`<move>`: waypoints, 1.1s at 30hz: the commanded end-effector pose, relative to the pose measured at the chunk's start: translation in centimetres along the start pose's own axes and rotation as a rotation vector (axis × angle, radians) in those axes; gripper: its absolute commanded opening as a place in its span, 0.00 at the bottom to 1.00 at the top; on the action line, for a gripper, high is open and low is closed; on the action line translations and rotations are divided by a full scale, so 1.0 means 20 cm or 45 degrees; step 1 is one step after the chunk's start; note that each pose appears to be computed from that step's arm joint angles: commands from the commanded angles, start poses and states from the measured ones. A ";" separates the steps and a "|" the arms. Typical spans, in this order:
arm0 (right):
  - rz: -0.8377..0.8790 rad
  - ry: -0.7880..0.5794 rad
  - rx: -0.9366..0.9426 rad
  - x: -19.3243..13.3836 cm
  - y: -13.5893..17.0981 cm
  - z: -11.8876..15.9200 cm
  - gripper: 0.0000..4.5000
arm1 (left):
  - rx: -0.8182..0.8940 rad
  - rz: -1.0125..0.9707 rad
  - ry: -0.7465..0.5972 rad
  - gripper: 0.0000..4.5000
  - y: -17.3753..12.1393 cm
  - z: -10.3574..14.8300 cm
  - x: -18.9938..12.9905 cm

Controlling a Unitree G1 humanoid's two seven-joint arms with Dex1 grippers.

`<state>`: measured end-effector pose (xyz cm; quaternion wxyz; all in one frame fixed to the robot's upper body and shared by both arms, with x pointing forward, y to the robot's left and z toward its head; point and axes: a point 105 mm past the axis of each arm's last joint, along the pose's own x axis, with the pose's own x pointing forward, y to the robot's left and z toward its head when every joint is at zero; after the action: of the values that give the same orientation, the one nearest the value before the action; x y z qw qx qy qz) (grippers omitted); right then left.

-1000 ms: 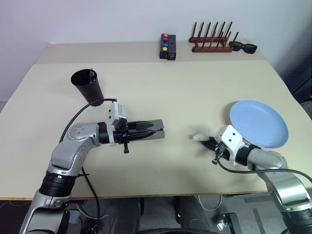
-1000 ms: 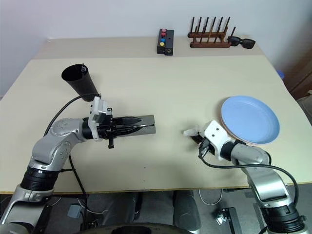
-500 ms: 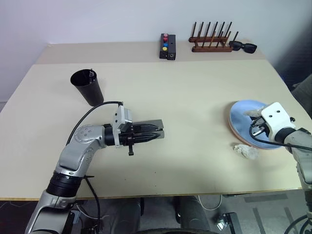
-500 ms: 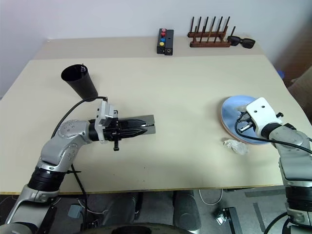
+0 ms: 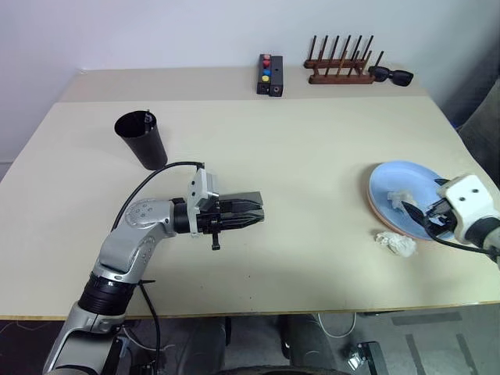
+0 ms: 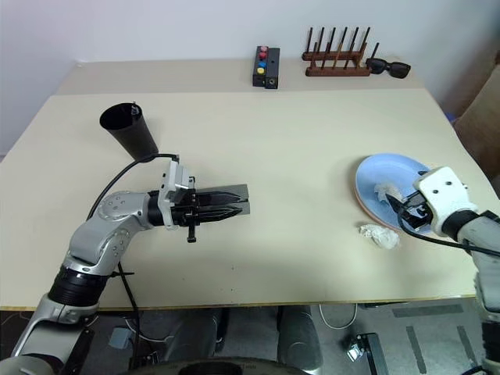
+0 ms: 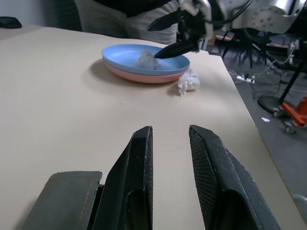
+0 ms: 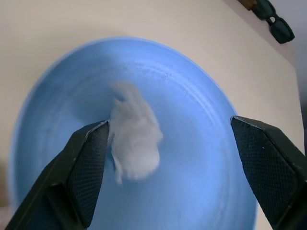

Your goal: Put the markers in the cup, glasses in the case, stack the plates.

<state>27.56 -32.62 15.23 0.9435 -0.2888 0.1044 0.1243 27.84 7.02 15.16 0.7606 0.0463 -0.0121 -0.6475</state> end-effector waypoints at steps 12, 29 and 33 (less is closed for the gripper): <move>0.406 0.057 0.166 -0.18 0.33 -0.05 0.91 | 0.064 -0.091 -0.019 0.26 -0.02 0.06 0.04; 0.415 0.131 0.153 -0.17 0.41 -0.20 0.91 | 0.049 -0.096 -0.032 0.26 -0.02 0.07 0.08; 0.402 0.126 0.151 -0.14 0.41 -0.19 0.63 | 0.047 -0.088 -0.033 0.26 -0.03 0.08 0.08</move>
<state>21.87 -28.66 8.31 0.9200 -0.2117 0.2096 0.2545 27.81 5.52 15.68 0.7407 0.0452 -0.0155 -0.6701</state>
